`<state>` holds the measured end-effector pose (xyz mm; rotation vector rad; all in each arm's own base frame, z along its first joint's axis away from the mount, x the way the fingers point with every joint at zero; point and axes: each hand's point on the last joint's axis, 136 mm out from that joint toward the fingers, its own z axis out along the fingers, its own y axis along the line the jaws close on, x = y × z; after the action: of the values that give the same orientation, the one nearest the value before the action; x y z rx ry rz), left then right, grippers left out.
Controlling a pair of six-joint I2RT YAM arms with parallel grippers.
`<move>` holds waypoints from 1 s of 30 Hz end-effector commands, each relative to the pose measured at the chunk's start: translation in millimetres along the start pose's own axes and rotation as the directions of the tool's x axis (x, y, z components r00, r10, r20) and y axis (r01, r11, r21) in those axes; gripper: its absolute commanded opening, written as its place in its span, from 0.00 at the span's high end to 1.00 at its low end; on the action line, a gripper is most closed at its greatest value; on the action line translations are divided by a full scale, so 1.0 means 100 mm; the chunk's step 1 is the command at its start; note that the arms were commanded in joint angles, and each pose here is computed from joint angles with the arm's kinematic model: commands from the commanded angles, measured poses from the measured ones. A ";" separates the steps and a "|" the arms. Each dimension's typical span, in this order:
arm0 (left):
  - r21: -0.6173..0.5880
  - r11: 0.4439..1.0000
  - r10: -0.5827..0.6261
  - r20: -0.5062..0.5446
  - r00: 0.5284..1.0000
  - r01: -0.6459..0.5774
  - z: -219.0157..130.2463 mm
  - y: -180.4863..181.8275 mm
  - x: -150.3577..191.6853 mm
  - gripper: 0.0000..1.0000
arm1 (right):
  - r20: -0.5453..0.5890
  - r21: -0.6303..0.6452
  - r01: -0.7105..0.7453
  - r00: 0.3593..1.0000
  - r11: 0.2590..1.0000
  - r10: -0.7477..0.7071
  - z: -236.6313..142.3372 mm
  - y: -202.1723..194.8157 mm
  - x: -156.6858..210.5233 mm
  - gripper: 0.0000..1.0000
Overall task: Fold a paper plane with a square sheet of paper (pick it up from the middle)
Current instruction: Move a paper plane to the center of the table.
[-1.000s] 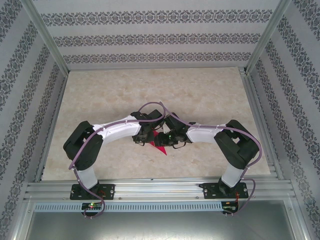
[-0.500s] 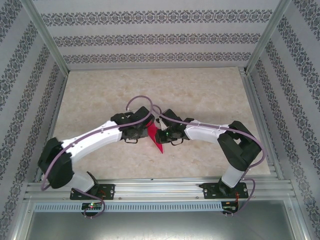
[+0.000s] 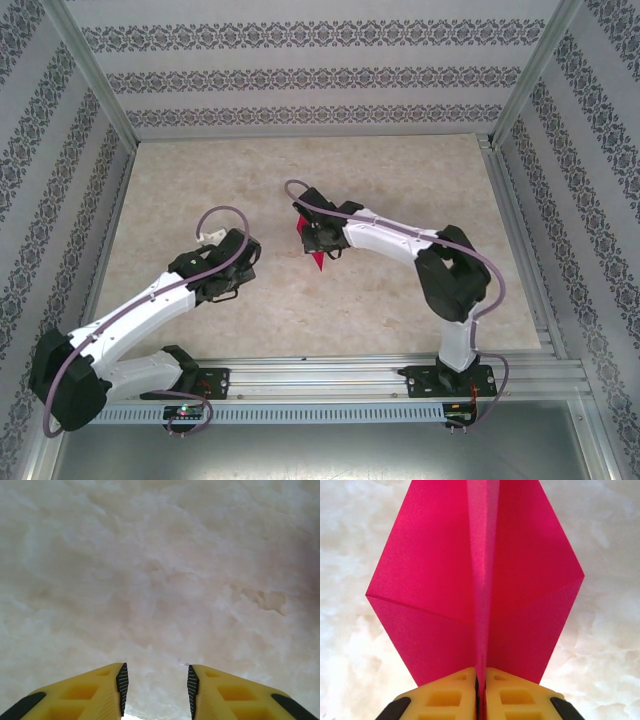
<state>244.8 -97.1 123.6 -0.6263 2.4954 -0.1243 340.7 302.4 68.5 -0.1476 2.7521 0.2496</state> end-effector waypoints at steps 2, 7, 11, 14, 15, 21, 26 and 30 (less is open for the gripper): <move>0.032 0.996 -0.080 0.008 0.997 0.079 0.00 0.07 -0.04 0.59 | -0.050 0.118 -0.018 0.998 0.993 0.024 0.09 -0.10 0.09 0.89; 0.050 0.994 -0.099 0.003 0.995 0.099 0.01 0.11 -0.05 0.59 | -0.067 0.146 -0.007 0.998 0.989 0.017 0.17 -0.06 0.10 0.86; 0.051 0.994 -0.100 -0.004 0.995 0.100 0.04 0.11 -0.04 0.58 | -0.085 0.144 -0.010 0.996 0.990 0.023 0.26 -0.07 0.15 0.82; 0.052 0.994 -0.097 -0.013 0.995 0.098 0.06 0.09 -0.03 0.58 | -0.106 0.152 -0.017 0.994 0.988 0.033 0.35 -0.10 0.22 0.81; 0.053 0.994 -0.097 -0.015 0.995 0.098 0.06 0.09 -0.03 0.58 | -0.109 0.157 -0.019 0.993 0.987 0.036 0.37 -0.11 0.25 0.80; 0.057 0.994 -0.094 -0.020 0.995 0.095 0.07 0.06 -0.04 0.58 | -0.134 0.147 -0.038 0.989 0.988 0.058 0.48 -0.17 0.36 0.77; 0.063 0.993 -0.094 -0.027 0.995 0.095 0.07 0.04 -0.04 0.58 | -0.159 0.167 -0.038 0.985 0.985 0.065 0.57 -0.23 0.47 0.69; 0.071 0.993 -0.093 -0.035 0.995 0.095 0.09 0.01 -0.03 0.58 | -0.187 0.186 -0.040 0.979 0.982 0.075 0.68 -0.27 0.56 0.64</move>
<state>244.6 -92.9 113.9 -0.7091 2.4991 -0.2331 328.7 296.5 13.1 -0.0658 2.8846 0.0750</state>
